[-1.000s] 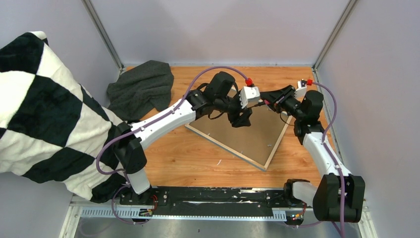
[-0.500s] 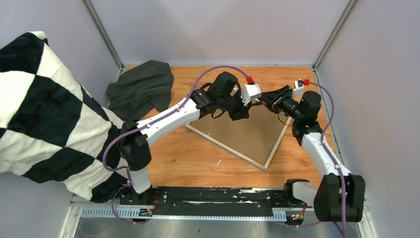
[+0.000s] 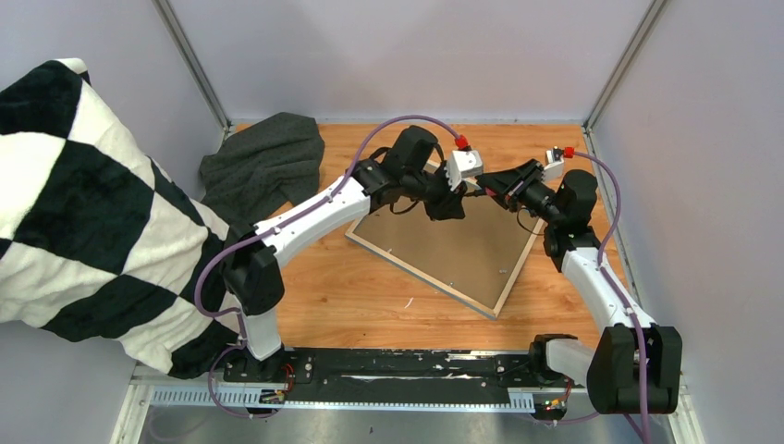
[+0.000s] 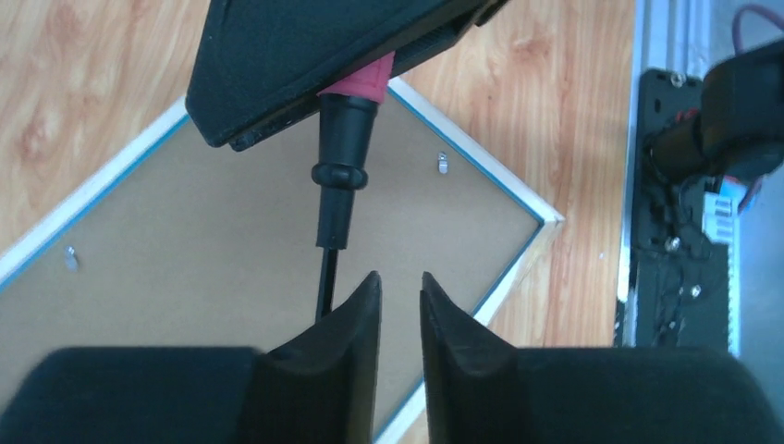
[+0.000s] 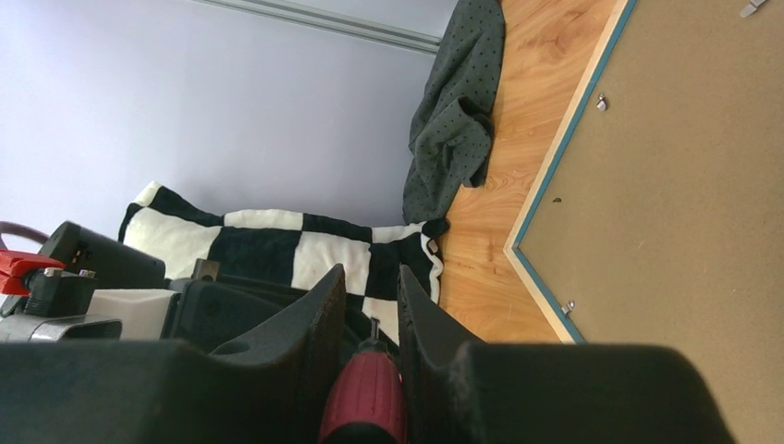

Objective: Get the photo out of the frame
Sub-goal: Adjust the screwdriver.

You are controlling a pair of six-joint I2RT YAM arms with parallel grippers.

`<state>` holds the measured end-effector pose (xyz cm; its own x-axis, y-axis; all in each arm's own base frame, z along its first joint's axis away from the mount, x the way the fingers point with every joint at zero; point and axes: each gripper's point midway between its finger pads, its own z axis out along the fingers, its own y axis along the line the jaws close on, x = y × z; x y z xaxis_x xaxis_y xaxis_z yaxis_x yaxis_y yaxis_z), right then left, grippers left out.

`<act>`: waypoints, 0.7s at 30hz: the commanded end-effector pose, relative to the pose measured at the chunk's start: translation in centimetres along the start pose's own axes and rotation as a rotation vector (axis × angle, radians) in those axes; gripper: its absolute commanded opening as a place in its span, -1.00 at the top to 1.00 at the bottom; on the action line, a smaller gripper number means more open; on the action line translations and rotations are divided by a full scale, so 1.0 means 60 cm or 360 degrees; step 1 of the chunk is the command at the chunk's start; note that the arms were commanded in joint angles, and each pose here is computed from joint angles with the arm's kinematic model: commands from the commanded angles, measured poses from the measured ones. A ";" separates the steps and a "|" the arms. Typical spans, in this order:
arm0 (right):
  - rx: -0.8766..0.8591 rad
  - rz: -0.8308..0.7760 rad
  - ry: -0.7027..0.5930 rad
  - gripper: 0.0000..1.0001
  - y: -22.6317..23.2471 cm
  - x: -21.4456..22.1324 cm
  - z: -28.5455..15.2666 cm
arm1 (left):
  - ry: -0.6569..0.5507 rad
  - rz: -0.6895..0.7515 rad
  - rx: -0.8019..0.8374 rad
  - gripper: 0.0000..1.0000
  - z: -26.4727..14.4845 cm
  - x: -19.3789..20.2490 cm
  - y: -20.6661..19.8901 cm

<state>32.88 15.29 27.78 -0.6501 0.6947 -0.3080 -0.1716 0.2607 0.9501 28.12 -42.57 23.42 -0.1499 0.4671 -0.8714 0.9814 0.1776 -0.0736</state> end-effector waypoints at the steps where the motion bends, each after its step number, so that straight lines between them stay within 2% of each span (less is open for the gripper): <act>1: -0.0072 -0.0053 0.0072 1.00 0.021 0.019 -0.005 | -0.0118 -0.0064 0.0155 0.21 -0.025 -0.034 -0.002; 4: -0.0019 -0.0077 0.0060 1.00 0.012 0.015 -0.004 | -0.0200 -0.0026 0.0247 -0.08 -0.053 -0.056 -0.014; 9: 0.0061 -0.0100 0.0051 1.00 -0.006 0.013 -0.001 | -0.0259 0.0074 0.0364 -0.20 -0.087 -0.081 -0.043; 12: 0.0059 -0.0110 0.0051 1.00 -0.003 0.012 -0.002 | -0.0262 0.0103 0.0391 -0.21 -0.095 -0.089 -0.050; 17: 0.0011 -0.0125 0.0091 0.99 0.011 0.022 -0.001 | -0.0200 0.0031 0.0124 -0.22 -0.069 -0.076 0.010; 21: -0.0035 -0.0129 0.0122 0.99 0.023 0.030 -0.002 | -0.0152 0.0014 0.0073 -0.22 -0.049 -0.062 0.031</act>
<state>32.29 15.79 25.85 -0.6813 0.6562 -0.3246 -0.1416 0.3168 0.9378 28.32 -41.14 28.88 -0.1181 0.3604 -0.9253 0.9926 0.0678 -0.1003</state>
